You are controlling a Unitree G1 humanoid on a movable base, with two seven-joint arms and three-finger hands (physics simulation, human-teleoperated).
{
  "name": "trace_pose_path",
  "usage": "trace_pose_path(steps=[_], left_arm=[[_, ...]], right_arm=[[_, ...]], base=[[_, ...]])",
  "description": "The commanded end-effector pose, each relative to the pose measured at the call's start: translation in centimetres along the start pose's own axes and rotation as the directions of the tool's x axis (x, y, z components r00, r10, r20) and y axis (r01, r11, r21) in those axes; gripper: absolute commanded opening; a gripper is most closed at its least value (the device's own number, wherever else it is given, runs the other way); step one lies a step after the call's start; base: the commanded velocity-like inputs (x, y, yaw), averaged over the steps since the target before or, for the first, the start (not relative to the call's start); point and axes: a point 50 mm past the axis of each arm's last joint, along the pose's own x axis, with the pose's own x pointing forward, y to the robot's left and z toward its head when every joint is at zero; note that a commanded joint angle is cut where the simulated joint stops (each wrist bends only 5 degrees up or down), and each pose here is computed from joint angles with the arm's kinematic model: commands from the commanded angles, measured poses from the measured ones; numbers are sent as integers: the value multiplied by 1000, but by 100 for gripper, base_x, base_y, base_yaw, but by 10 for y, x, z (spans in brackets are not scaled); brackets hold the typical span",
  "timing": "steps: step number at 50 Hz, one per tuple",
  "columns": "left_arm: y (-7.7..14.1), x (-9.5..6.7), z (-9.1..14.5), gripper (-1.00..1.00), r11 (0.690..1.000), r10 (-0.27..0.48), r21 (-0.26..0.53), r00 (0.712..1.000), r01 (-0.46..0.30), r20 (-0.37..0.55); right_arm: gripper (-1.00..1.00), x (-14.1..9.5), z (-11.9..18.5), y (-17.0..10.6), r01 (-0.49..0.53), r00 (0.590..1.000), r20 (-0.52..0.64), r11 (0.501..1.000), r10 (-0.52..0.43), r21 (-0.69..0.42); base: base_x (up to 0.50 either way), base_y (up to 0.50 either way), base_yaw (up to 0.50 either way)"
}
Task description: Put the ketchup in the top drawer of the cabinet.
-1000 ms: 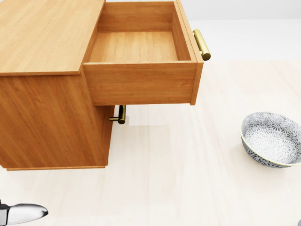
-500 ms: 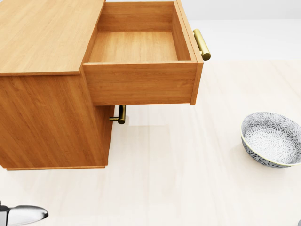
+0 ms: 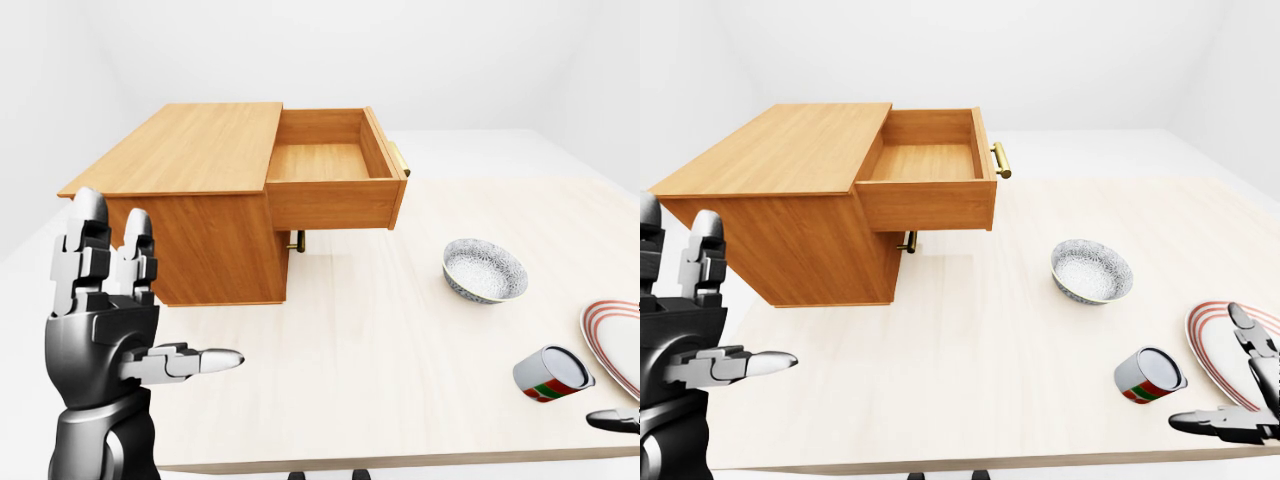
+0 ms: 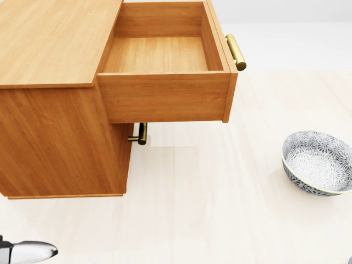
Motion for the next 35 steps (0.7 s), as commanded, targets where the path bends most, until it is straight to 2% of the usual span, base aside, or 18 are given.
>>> trace_pose_path(steps=[1, 9, 21, 35], left_arm=[[0, 1, 0, 100, 1000, 1, 0, 1000, -1, 6], [-2, 1, -3, 100, 1000, -4, -6, 1000, 4, -10], [-2, 1, -4, 100, 1000, -5, -4, 1000, 5, -15], [-1, -1, -7, 100, 1000, -3, -4, 999, 3, -32]], right_arm=[[100, 8, 6, 1, -17, 1000, 7, 999, 18, -30], [100, 15, 17, 2, -31, 999, 37, 998, 33, -57], [100, 27, -8, 11, -108, 993, -47, 994, 108, 13], [100, 35, -11, 20, -165, 984, -63, 986, 166, 21]], base=[[0, 0, 0], [0, 0, 0], [0, 0, 0], [0, 0, 0]])
